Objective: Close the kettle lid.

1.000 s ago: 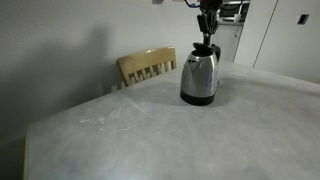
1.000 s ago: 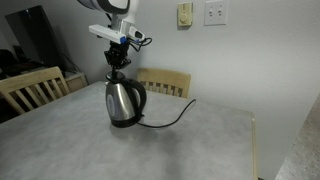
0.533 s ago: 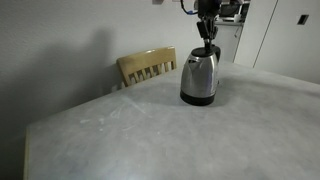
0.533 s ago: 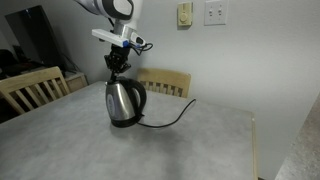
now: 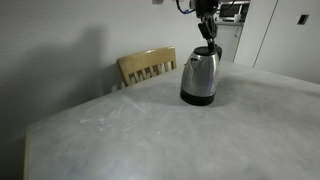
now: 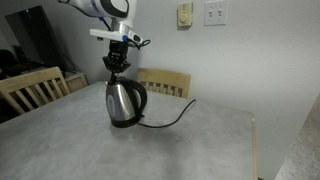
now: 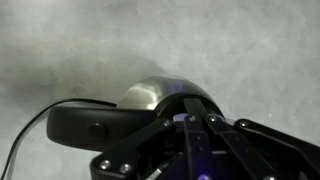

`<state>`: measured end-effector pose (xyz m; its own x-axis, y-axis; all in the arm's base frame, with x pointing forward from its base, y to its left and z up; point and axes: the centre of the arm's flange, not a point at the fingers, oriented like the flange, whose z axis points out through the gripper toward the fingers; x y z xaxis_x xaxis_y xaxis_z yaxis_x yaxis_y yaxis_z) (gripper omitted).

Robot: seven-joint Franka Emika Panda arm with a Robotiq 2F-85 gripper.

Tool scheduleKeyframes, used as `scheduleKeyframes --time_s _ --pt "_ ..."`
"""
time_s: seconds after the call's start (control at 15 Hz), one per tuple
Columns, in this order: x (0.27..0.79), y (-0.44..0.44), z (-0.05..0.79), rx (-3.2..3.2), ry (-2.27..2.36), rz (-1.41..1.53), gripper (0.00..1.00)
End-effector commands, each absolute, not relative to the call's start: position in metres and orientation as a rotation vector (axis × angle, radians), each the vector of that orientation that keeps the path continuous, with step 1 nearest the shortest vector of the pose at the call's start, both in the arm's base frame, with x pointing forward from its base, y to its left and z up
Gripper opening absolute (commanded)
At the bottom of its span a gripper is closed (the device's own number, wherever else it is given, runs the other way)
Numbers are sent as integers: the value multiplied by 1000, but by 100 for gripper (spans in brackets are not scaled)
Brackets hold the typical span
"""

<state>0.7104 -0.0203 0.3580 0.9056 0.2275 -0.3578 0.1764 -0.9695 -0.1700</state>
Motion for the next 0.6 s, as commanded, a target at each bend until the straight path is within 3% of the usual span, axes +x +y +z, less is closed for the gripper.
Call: scheduleKeyframes --time_s 0.0,0.53 --pt "721 -19 355 -2975 -464 635 0" --pt "716 -5 367 -2888 -722 587 0"
